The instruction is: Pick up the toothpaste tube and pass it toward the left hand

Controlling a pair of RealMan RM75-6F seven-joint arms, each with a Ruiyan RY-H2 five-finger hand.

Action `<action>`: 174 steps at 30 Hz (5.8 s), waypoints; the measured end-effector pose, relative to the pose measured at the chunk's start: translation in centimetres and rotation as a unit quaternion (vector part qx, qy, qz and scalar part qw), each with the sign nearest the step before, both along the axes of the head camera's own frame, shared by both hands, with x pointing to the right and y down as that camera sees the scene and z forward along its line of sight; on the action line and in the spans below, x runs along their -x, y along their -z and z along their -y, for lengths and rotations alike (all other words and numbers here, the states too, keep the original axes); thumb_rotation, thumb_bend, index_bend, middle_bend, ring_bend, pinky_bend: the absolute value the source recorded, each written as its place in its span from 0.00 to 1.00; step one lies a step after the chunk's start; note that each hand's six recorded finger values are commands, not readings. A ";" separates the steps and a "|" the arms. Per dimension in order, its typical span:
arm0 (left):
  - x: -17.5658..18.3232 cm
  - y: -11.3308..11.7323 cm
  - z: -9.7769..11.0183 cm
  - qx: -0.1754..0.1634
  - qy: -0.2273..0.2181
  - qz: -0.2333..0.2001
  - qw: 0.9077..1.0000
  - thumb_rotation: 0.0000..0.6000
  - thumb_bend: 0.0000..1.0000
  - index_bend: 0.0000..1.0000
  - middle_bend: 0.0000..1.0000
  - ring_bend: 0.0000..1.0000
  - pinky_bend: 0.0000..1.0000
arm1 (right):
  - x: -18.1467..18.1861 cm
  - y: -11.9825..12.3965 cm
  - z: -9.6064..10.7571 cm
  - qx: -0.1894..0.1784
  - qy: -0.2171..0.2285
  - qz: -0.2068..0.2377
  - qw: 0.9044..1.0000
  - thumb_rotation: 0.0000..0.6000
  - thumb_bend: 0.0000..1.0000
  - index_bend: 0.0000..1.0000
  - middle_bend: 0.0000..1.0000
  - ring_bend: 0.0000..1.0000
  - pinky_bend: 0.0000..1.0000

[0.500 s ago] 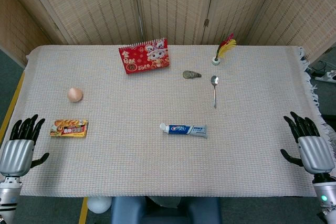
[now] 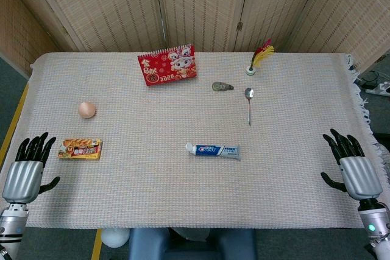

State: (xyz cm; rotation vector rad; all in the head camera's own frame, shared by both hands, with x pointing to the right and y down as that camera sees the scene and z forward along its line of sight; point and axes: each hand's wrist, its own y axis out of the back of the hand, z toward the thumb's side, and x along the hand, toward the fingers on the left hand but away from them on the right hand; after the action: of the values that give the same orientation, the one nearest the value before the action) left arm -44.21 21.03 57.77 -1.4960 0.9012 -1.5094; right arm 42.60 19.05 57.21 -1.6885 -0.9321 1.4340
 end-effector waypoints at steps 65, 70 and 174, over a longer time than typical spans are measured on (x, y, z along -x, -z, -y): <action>1.2 0.9 -0.1 0.000 0.007 -0.005 1.000 1.00 0.23 0.07 0.03 0.01 0.00 | 28.9 -16.7 6.1 0.125 0.217 0.027 0.968 1.00 0.40 0.33 0.35 0.40 0.28; 1.3 0.8 -0.2 0.001 0.010 -0.005 1.000 1.00 0.23 0.07 0.03 0.01 0.00 | 29.1 -16.9 6.4 0.126 0.212 0.026 0.969 1.00 0.43 0.34 0.36 0.42 0.28; -16.8 -4.0 10.8 0.095 -0.085 -0.231 0.965 0.95 0.23 0.09 0.07 0.05 0.00 | 42.6 -5.9 10.6 0.104 0.375 0.100 0.916 1.00 0.82 0.53 0.51 0.61 0.53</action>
State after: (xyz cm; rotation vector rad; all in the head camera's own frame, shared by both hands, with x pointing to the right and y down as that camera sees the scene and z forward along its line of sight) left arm -27.42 10.22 61.78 -2.0629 0.8770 -1.1657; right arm 0.02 8.46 63.15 -2.0634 -0.1591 0.8632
